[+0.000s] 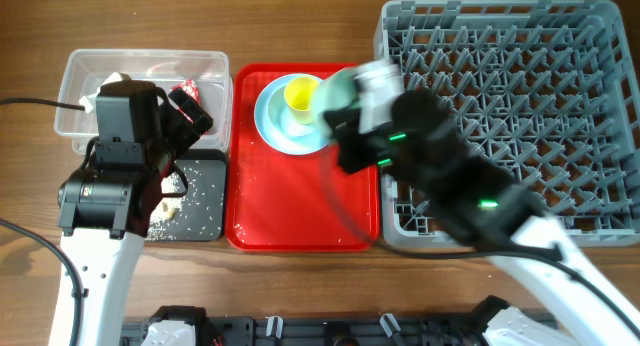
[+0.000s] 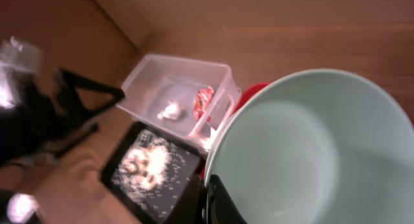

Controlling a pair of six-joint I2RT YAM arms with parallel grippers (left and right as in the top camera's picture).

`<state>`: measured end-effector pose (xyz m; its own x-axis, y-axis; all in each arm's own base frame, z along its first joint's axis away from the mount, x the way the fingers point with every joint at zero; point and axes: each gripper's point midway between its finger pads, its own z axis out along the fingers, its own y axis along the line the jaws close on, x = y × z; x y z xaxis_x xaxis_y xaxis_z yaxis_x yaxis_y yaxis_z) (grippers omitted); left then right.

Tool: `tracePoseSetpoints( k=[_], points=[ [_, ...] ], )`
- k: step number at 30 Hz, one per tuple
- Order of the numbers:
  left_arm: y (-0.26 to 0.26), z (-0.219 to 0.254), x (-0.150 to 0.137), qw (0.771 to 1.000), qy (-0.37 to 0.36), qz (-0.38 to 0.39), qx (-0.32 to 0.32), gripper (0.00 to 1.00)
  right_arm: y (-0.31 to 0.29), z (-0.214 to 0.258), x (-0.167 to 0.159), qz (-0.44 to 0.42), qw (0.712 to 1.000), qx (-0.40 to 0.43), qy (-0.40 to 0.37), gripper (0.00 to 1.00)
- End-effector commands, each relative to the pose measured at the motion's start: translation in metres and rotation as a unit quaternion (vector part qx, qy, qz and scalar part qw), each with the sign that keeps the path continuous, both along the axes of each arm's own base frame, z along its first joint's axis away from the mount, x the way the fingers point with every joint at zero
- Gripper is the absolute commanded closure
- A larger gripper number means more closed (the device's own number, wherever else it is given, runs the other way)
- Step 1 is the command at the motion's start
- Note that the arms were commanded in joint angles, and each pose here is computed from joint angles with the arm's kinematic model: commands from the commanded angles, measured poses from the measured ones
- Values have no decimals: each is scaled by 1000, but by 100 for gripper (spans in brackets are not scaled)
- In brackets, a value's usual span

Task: Sort waste into correct bins and load items into the dishwasher rack
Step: 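Carry the mint bowl into the dish rack and set it down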

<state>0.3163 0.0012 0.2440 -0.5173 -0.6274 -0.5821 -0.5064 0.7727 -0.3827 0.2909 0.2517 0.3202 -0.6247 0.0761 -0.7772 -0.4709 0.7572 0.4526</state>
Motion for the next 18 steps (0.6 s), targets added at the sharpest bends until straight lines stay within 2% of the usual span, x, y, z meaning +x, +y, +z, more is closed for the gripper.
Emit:
tracePoseSetpoints(
  k=[1, 7, 12, 18],
  points=[
    [0, 6, 2, 1000, -8, -4, 2, 0, -20, 11, -11, 72, 992, 79, 62, 96],
    [0, 6, 2, 1000, -8, -4, 2, 0, -81, -10, 8, 85, 971, 174, 141, 96],
    [0, 6, 2, 1000, -8, -4, 2, 0, -103, -12, -1, 135, 937, 261, 188, 96],
    [0, 6, 2, 1000, -8, -4, 2, 0, -112, -29, -3, 134, 929, 277, 204, 96]
  ],
)
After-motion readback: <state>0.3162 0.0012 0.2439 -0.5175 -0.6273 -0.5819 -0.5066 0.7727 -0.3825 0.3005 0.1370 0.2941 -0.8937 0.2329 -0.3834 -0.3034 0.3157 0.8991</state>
